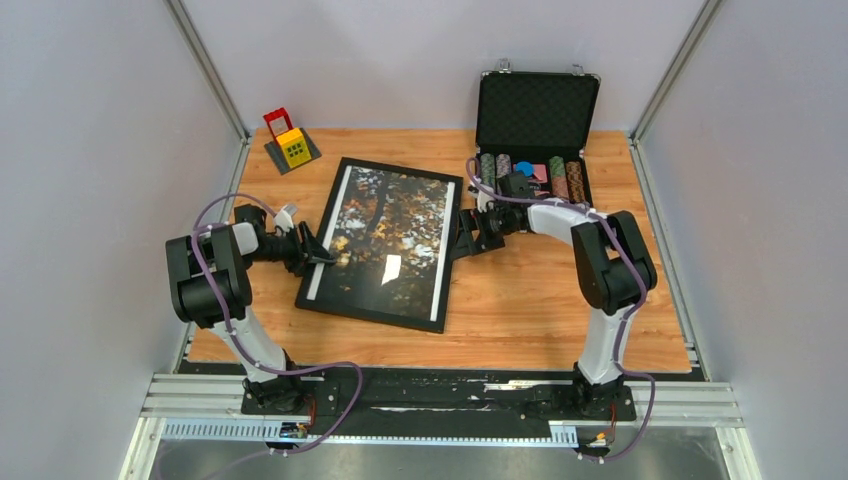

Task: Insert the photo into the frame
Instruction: Turn over the photo frame at the center of the board.

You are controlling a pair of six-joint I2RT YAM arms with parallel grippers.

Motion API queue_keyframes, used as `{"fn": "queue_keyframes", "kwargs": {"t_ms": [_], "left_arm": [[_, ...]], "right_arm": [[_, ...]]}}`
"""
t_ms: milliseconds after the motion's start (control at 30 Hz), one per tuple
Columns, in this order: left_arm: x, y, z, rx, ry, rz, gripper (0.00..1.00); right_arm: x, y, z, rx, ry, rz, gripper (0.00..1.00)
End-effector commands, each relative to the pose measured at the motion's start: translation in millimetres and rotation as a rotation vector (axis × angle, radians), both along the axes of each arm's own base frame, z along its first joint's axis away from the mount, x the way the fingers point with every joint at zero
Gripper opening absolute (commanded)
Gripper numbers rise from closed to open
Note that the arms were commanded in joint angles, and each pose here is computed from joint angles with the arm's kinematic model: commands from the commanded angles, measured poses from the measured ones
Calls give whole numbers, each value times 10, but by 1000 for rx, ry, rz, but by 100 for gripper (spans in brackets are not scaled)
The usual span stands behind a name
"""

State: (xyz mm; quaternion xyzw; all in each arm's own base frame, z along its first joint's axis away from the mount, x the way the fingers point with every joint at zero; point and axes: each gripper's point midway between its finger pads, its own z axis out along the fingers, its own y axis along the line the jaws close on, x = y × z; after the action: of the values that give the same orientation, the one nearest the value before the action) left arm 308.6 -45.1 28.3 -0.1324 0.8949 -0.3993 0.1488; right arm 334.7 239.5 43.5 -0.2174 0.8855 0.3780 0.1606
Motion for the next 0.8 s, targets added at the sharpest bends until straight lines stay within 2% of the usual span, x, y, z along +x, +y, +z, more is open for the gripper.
{"fn": "queue_keyframes", "kwargs": {"t_ms": [0, 600, 767], "left_arm": [[2, 398, -321, 255, 58, 56, 58], [33, 392, -276, 246, 49, 41, 78], [68, 397, -159, 253, 13, 39, 92]], "right_arm": [[143, 154, 29, 50, 4, -4, 87], [237, 257, -23, 38, 6, -3, 86], [248, 270, 30, 44, 1, -4, 86]]}}
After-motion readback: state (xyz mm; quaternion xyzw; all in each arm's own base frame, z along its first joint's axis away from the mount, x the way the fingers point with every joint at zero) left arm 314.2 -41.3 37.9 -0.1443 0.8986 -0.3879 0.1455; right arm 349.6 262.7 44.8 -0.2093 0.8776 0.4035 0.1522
